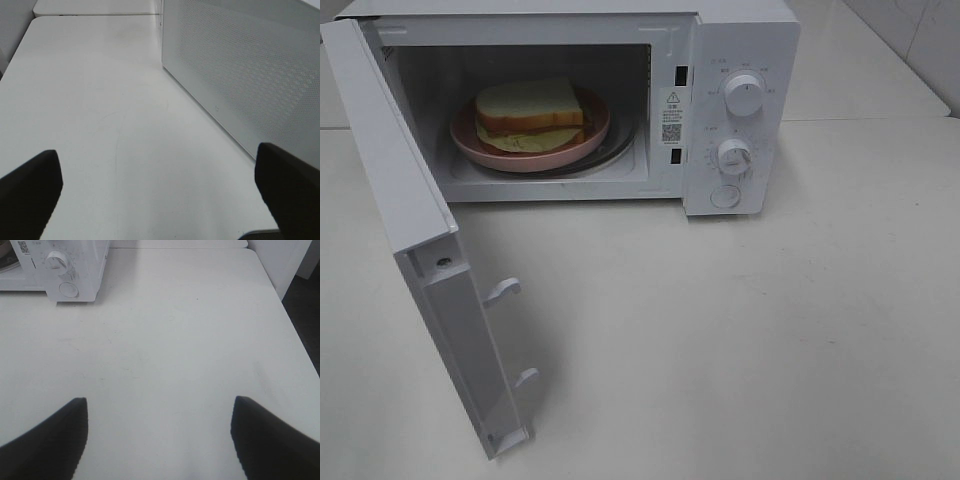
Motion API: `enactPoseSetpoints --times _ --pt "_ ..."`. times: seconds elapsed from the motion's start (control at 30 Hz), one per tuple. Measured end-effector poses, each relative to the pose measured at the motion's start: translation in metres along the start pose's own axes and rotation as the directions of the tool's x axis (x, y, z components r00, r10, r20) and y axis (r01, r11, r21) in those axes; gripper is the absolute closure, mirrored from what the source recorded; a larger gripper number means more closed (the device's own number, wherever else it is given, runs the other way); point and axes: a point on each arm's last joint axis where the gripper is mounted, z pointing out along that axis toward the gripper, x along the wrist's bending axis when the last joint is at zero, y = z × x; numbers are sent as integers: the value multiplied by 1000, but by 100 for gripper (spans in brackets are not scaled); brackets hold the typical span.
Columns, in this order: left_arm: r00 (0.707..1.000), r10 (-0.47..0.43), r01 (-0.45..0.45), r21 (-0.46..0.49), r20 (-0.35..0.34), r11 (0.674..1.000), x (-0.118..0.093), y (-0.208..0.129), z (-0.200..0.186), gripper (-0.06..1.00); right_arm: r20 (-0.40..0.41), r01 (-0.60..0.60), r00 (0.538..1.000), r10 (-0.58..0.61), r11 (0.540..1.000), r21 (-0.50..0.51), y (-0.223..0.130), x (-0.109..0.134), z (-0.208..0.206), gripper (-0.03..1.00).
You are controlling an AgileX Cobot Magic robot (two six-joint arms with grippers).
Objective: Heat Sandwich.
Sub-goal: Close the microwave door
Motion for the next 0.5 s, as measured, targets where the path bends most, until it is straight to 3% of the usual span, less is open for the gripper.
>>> enactPoseSetpoints --times 0.5 --pt "1000 12 -13 -43 -24 999 2 17 1 -4 0 0 1000 0 1000 0 0 0 0 20"
